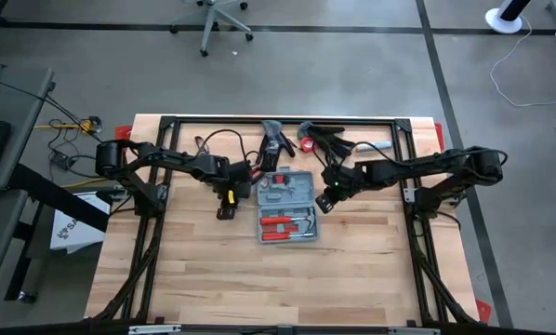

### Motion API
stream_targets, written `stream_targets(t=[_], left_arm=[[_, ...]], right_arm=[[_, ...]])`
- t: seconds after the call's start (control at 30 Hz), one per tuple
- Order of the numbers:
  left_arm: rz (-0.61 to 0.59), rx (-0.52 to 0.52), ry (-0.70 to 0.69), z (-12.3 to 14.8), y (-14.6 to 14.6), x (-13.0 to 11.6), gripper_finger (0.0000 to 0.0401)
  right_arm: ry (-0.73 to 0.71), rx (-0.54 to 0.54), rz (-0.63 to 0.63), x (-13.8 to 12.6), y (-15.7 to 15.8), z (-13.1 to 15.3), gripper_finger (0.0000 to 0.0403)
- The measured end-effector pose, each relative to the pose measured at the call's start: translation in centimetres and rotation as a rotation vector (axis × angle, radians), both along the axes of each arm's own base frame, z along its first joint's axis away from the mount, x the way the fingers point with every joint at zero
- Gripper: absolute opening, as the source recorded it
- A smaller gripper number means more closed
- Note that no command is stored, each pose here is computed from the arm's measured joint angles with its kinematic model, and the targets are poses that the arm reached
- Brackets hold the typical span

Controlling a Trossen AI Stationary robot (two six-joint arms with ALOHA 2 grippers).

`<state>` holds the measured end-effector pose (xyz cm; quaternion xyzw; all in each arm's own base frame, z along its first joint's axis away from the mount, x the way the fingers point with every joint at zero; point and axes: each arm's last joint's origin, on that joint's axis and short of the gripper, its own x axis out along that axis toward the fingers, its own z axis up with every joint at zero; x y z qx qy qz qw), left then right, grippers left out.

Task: Prefit tool cases
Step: Put the transparent flathead screwdriver into the gray tool box

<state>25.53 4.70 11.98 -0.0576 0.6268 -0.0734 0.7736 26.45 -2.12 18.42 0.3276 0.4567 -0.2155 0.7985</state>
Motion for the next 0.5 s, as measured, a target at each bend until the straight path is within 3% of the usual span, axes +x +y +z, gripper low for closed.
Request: stream_targets(t=[0.3,0.5], left_arm=[[0.201,-0.047,0.002,0.3,0.1,0.3,0.0026],[0.325,-0.034,-0.055,1.9,0.2,0.5,0.0025]], right_arm=[[-0.02,-0.033,0.033,-0.3,2.6,0.7,0.0],[-0.02,-0.096,0.033,-2.0,2.8,2.5,0.0]])
